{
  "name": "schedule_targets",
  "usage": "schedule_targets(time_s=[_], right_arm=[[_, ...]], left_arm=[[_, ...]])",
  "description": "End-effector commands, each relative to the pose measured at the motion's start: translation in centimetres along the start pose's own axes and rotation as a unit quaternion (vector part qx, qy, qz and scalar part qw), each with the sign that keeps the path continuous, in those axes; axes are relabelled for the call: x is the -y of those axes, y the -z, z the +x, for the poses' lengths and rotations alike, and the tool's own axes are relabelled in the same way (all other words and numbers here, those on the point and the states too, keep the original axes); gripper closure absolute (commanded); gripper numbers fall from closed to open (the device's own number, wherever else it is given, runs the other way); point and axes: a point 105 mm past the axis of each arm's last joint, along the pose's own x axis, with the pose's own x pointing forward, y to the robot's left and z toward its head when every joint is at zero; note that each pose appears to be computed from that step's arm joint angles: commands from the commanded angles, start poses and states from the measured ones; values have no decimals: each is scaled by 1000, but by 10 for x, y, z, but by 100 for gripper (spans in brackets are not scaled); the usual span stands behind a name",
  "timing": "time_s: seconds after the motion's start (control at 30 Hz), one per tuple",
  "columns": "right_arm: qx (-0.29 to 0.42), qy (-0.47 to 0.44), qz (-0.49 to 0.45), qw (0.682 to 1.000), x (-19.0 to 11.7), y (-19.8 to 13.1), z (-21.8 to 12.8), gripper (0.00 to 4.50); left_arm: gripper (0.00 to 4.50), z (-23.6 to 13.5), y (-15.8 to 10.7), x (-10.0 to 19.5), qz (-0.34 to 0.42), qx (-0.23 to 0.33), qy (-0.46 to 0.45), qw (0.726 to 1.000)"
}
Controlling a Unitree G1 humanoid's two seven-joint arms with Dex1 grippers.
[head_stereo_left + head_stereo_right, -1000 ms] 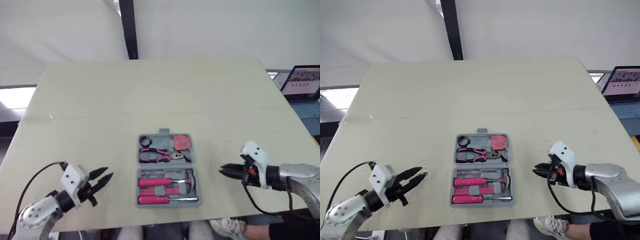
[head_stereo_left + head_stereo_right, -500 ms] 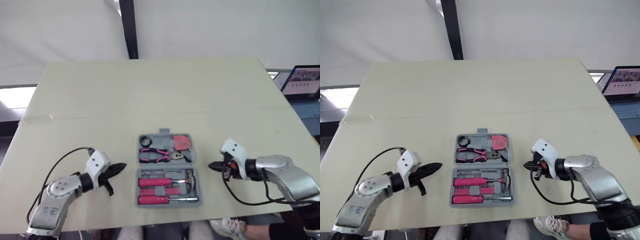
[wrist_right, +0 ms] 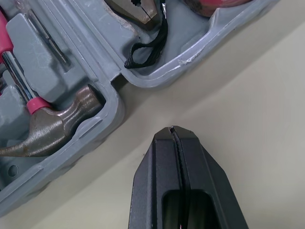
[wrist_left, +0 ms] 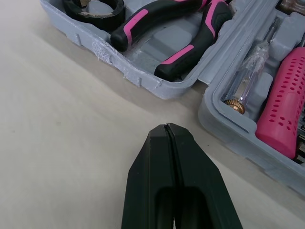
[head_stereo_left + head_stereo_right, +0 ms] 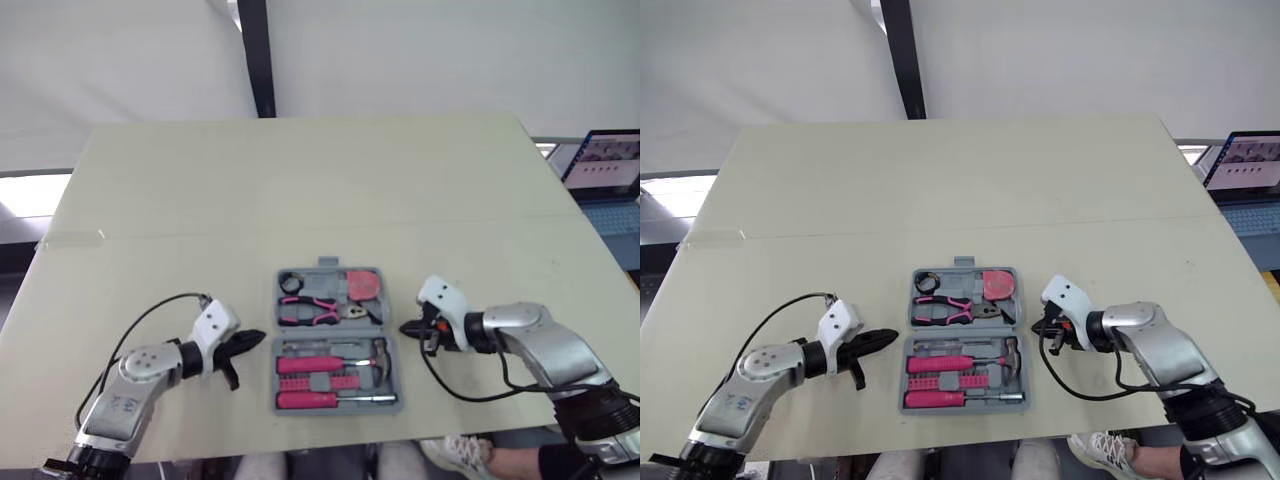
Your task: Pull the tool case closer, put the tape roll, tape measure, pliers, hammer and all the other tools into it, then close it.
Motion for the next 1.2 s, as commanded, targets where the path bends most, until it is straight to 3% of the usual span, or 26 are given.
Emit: schedule_targets(time_s=[0.03,1.2], right_arm=[[5,-3,-13,1000,-3,-8,2,450],[10,-55,-36,998,-28,-25,16,450]], left_arm=[[446,9,-2,2,15,2,13,1000],[446,35,-3,25,28,-1,67,997]])
